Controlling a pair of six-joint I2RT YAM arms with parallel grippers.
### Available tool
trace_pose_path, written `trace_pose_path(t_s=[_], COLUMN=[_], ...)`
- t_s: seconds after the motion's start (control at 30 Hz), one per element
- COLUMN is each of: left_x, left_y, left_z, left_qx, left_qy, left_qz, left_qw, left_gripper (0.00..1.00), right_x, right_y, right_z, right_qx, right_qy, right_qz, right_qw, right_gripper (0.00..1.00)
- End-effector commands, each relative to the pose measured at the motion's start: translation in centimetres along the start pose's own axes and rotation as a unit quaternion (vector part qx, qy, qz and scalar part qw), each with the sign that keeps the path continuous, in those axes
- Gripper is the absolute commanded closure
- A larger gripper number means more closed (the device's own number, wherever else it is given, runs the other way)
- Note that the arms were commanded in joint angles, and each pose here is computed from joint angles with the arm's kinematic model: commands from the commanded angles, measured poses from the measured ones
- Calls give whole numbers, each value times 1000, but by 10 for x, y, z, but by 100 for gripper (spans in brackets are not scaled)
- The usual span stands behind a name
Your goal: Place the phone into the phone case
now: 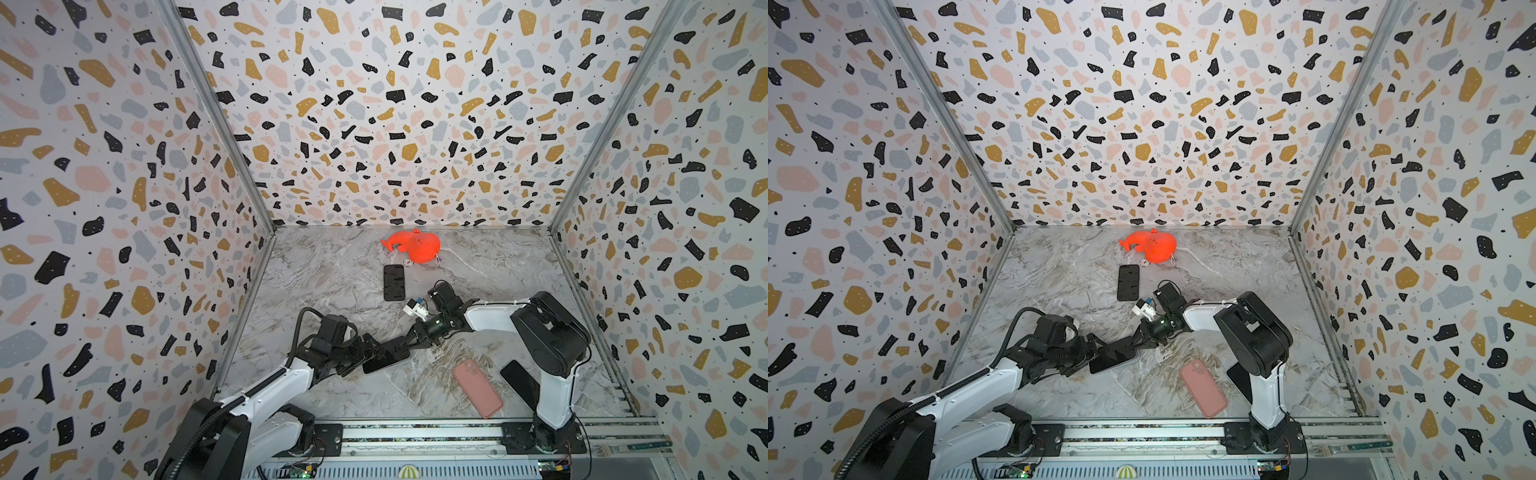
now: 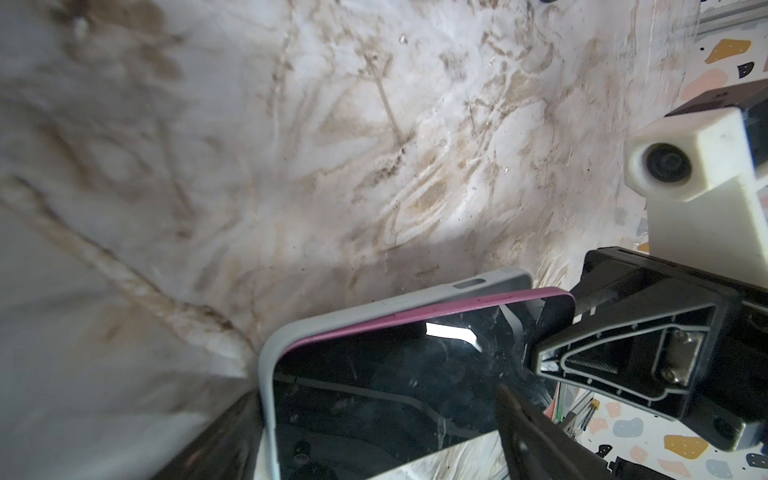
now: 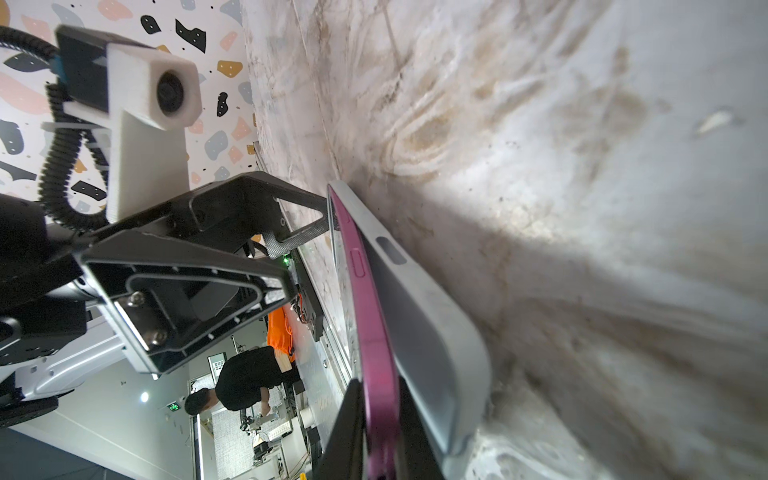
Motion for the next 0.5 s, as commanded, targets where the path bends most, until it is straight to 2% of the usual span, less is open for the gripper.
trace_pose_path(t_s=[0.0, 0.47], left_x=[-6, -9], left_y=[-5, -12], left_z=[-7, -10], left_qx=[-23, -33], left_qy=[11, 15], left_qz=[-6, -7], left_qw=[1000, 999], left_gripper=[11, 11], right_x=[-29, -28], right_y=[-39, -32], right_z=[-27, -36], right_qx=[-96, -95], right_qy=[30, 36], right_qz=[-45, -39], right_qw=[994, 994], right_gripper=[100, 100])
Point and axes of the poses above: each gripper's point midway between its finger pads, its own z axis back along the fingers, its own y axis along the line the jaws close on, x = y × z, the point moved 1 cm from there along z, back along the fingers, and after that the axes turned 12 degrees about z, right-handed, at the moved point
